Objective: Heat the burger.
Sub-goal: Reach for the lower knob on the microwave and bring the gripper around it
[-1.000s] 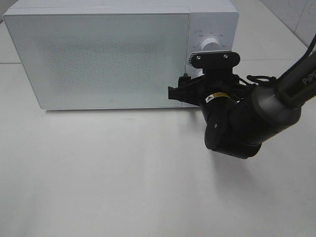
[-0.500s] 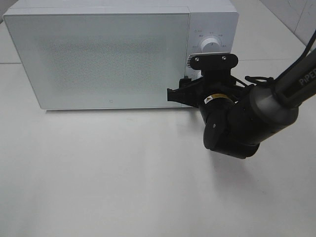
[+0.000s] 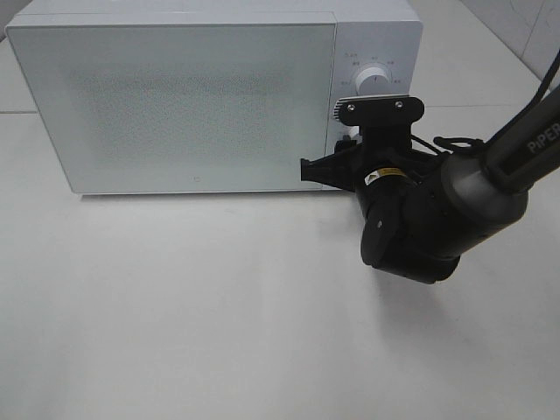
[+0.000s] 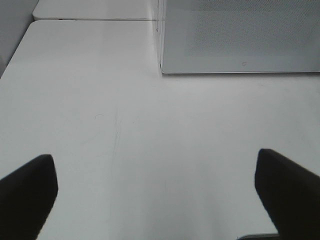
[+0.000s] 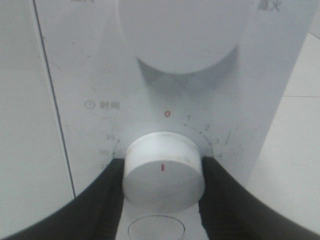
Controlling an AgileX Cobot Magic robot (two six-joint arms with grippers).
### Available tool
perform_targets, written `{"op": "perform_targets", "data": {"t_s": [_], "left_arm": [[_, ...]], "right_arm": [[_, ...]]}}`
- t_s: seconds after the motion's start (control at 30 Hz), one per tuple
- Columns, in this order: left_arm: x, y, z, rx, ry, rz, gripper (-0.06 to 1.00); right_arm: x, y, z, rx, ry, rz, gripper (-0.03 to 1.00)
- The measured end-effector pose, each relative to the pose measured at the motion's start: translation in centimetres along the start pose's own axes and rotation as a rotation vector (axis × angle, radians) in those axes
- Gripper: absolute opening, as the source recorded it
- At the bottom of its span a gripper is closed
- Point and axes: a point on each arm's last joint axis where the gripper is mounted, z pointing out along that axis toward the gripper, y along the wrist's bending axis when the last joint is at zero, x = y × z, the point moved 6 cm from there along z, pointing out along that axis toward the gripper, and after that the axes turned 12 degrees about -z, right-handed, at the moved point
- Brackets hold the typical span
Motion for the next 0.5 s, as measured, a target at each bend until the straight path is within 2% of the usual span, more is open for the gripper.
{"op": "perform_targets", "data": {"t_s": [0.33, 0.5], "left_arm": [[0.0, 0.0, 0.0, 0.0, 0.0, 0.0, 0.99], [0.0, 0.0, 0.0, 0.0, 0.0, 0.0, 0.99]], "right_arm": [[-0.05, 0.07, -0.01, -0.008, -0.006, -0.011, 0.43], [-0.07, 0.13, 0.02, -0.029, -0.016, 0.101, 0.43]]}}
